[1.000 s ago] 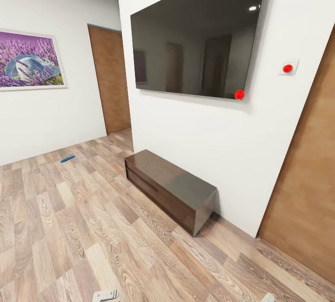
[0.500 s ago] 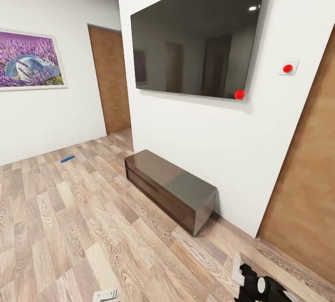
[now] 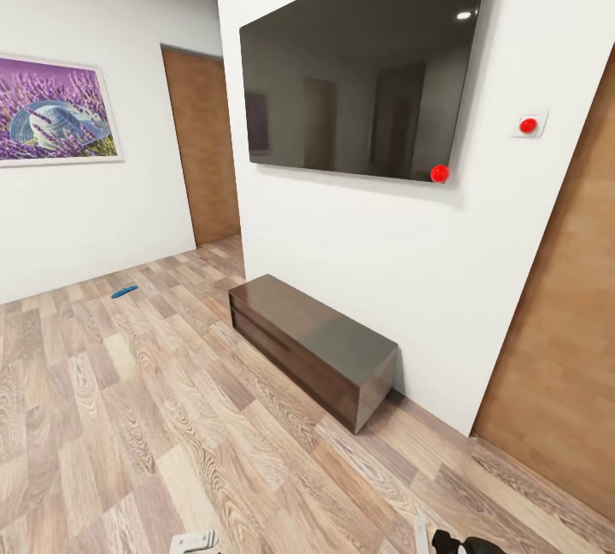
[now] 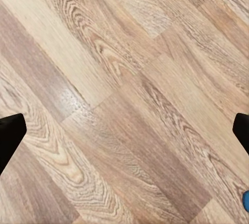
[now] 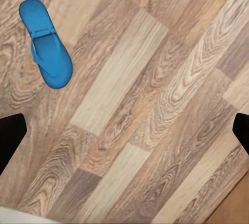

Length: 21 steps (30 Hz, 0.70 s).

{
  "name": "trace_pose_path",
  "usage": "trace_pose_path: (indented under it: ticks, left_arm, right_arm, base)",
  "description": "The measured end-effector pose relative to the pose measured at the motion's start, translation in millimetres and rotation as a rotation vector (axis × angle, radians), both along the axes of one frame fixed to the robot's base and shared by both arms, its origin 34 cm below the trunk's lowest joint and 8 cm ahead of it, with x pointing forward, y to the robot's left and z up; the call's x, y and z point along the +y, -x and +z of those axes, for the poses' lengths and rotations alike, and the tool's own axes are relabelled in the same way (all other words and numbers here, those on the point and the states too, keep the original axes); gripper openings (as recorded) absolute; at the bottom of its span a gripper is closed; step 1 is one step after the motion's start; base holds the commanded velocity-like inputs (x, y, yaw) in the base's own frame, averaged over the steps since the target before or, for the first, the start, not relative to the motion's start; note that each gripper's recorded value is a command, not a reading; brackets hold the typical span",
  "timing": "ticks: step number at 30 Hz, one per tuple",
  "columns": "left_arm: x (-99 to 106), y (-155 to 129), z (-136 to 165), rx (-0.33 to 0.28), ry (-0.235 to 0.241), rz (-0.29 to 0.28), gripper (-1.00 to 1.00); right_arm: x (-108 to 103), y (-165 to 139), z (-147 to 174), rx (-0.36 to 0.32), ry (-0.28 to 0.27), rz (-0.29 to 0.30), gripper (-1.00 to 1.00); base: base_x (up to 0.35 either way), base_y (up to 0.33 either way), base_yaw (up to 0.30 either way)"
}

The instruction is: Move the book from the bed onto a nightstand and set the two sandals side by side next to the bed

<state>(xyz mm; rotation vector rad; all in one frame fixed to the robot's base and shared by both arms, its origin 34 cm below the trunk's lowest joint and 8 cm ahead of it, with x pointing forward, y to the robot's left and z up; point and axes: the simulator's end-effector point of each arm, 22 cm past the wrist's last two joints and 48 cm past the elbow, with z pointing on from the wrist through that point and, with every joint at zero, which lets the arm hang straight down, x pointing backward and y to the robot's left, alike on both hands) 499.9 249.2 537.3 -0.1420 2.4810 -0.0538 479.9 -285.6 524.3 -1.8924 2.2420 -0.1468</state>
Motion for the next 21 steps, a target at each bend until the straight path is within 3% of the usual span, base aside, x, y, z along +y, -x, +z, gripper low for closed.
trace_pose_path:
  ticks: [21]
  left_arm:
    - [0.0,1.9,-31.4,0.0,0.0,0.0,1.0]
  right_arm:
    - [0.2,1.9,-31.9,-0.004,-0.003,-0.004,1.0]
  base:
    - [0.0,0.0,0.0]
